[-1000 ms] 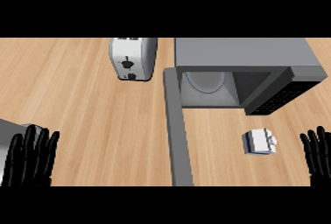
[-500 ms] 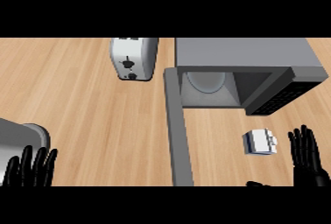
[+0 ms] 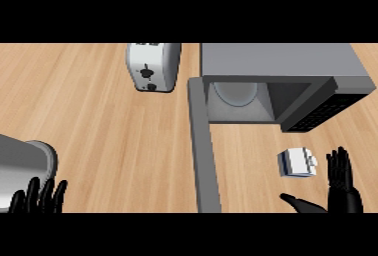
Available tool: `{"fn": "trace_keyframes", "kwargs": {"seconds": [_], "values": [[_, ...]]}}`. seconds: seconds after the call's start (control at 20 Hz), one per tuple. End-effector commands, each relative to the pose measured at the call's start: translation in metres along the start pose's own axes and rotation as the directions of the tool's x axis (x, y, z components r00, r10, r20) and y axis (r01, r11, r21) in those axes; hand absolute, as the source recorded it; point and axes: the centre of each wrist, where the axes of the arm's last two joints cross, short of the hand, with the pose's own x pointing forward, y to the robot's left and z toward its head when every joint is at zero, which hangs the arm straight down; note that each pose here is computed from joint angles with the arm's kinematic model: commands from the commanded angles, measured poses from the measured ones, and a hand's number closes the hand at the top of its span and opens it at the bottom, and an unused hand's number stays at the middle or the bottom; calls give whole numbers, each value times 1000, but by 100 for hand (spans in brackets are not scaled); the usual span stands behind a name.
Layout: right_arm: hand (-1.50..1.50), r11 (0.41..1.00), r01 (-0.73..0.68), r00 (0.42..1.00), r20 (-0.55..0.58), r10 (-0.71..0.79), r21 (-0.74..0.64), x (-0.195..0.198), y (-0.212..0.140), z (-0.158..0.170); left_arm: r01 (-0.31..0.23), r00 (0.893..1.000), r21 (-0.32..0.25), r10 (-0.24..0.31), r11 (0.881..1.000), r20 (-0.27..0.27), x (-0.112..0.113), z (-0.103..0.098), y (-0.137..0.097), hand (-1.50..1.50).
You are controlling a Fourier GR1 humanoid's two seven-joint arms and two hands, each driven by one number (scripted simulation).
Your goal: Pick up the milk, place it into the microwave and close the microwave
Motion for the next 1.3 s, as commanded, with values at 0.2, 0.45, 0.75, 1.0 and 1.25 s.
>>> {"fn": "trace_keyframes", "kwargs": {"seconds": [0.2, 0.45, 0.75, 1.0, 1.25], "values": [[-150, 1000, -7, 1000, -6, 7, 8, -45, -9, -9, -6, 1000, -4, 6, 1000, 8, 15, 11, 19, -150], [-150, 1000, -13, 1000, 10, 13, -18, -71, -5, 14, 13, 1000, 11, -13, 1000, 2, -6, 21, 6, -150], [-150, 999, -35, 999, 18, 35, 19, -77, -17, 2, -8, 1000, 13, 9, 1000, -8, 7, 25, 2, -150], [-150, 999, -27, 999, 32, 26, 27, -88, -17, -3, -6, 1000, 3, 6, 1000, 11, -13, 25, 7, -150], [-150, 996, -6, 998, 62, 1, 84, -82, 3, -18, -6, 1000, 7, 7, 1000, -7, 5, 30, 3, -150]]}}
